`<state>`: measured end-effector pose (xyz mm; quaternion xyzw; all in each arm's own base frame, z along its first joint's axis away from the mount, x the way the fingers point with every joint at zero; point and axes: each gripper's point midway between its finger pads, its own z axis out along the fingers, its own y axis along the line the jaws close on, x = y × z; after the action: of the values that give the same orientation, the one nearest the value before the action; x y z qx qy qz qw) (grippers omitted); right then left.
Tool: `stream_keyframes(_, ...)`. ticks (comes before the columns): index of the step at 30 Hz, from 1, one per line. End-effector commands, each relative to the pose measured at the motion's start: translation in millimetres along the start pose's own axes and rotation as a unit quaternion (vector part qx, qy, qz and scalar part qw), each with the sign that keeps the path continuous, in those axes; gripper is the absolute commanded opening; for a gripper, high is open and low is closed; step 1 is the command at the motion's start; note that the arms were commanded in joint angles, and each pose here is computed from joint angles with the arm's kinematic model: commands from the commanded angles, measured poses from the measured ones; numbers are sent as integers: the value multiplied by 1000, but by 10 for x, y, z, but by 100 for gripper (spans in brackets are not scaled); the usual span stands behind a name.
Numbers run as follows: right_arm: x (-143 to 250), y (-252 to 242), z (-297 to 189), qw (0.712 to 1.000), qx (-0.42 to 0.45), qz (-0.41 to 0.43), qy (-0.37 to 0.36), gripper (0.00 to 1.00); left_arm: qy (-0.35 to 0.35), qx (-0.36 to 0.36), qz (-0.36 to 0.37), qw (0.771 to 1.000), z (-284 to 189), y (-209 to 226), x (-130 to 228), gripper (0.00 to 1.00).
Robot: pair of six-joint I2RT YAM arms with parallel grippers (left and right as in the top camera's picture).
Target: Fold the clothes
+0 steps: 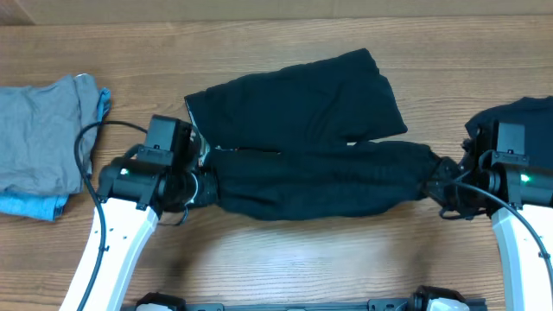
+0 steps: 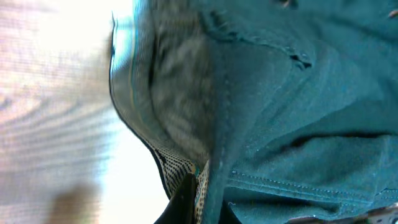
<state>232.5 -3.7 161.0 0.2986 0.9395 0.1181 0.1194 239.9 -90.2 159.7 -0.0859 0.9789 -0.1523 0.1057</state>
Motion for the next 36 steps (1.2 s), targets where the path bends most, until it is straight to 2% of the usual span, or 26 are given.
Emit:
stream_keyframes(1,-186,70,13,1000,2,-15,-15,4,-62,3,-25,998,-178,54,-308,4)
stream_keyframes(5,-429,210,-26,1000,3,-18,-13,4,-67,-3,-48,997,-182,169,-375,4)
stream_keyframes(11,-549,350,-214,999,-18,-23,-33,4,-13,-19,-61,998,-160,241,-105,5)
stream_keyframes(16,-512,330,-210,999,-14,-22,-25,4,42,-32,-66,996,-171,300,166,16)
stream_keyframes(19,-509,328,-210,999,-13,-22,-25,4,55,-28,-60,996,-166,290,226,34)
stream_keyframes(20,-503,325,-209,999,-12,-21,-24,4,58,-29,-59,996,-155,297,239,36)
stream_keyframes(21,-498,321,-209,999,-12,-21,-22,4,60,-29,-60,996,-142,304,250,35)
stream_keyframes(22,-496,321,-209,999,-12,-21,-22,4,61,-30,-60,996,-127,311,259,31)
stream_keyframes(23,-496,320,-209,999,-12,-21,-22,4,63,-30,-61,996,-112,318,266,21)
stream_keyframes(24,-496,320,-209,999,-12,-21,-22,4,62,-30,-61,996,-97,322,266,4)
stream_keyframes(30,-494,319,-209,999,-11,-32,-22,4,61,-25,-51,997,-92,305,255,4)
stream_keyframes(31,-495,319,-209,999,-11,-32,-22,4,67,-27,-40,997,-97,315,283,33)
stream_keyframes(32,-496,320,-209,999,-11,-32,-22,4,70,-27,-35,997,-99,320,300,39)
stream_keyframes(34,-497,320,-209,999,-11,-32,-22,4,75,-33,-34,996,-103,342,325,42)
stream_keyframes(36,-496,320,-209,999,-11,-32,-22,4,71,-46,-33,996,-105,388,311,36)
